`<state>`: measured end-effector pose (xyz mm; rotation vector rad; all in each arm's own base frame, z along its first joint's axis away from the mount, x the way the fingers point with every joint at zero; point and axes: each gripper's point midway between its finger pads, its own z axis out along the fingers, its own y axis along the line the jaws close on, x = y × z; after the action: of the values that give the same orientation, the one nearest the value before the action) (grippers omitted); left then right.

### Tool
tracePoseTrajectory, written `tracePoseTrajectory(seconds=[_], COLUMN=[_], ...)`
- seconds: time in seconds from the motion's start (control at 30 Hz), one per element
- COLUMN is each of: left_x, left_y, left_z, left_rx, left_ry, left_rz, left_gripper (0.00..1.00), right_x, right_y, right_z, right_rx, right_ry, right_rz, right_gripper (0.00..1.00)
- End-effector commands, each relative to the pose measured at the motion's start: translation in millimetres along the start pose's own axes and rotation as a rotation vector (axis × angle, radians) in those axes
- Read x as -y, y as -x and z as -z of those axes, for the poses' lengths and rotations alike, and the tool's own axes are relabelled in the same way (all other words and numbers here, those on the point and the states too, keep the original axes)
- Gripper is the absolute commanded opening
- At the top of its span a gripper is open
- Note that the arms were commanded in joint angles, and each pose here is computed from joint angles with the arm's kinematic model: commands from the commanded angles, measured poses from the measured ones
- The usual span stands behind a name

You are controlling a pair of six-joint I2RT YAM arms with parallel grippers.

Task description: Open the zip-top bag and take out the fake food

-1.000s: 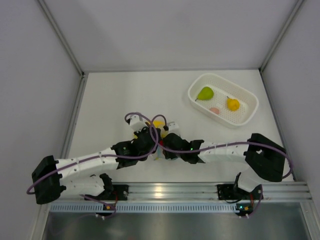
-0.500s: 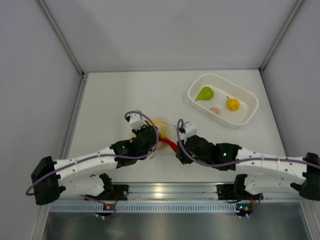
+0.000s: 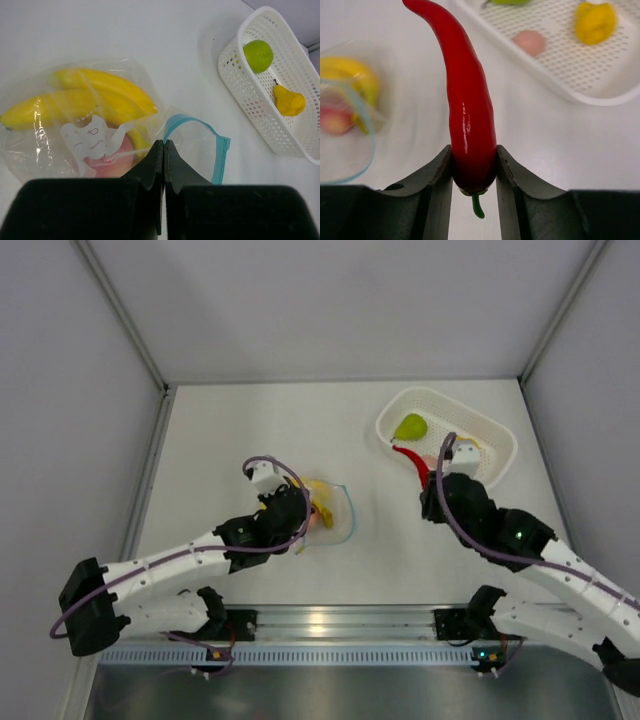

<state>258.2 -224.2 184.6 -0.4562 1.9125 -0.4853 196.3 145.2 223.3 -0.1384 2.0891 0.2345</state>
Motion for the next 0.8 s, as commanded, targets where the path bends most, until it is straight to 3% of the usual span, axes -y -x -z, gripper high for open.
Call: tracePoseTrajectory(seconds=[0.0,0.17,0.33,0.43,0.53,0.6,0.73,0.77], left_x=[22,26,32,40,48,53,59,60], left_y=[19,24,34,37,35,33,33,34], left_z=[10,17,26,31,34,35,37,37], left_rx=[0.003,-0.008,-0.011,-0.024,-0.052,-0.066,-0.079,-0.079], left_ry=[-0.068,-0.100,-0.135,-0.170,-0.197,-0.212,-0.228,-0.231], left_rz=[0.031,0.042,0.050,0.067,0.064,0.054,0.065,0.076], left_gripper=[0.00,0.00,0.00,0.00,0.00,0.00,0.00,0.00], right_x=[65,139,165,178,180,186,178,164], right_y=[33,41,58,56,53,57,74,88], right_z=[-27,-79,-126,-156,-181,-187,-173,-162], right_rx=[-0.005,-0.121,-0.143,-0.189,-0.234,-0.241,-0.177,-0.110], right_ry=[-0.227,-0.445,-0.496,-0.512,-0.497,-0.538,-0.527,-0.483], right_rz=[0.018,-0.063,-0.071,-0.092,-0.079,-0.082,-0.099,-0.133], right_gripper=[0.23,0.24,0.25,0.30,0.56,0.98,0.99,0.99])
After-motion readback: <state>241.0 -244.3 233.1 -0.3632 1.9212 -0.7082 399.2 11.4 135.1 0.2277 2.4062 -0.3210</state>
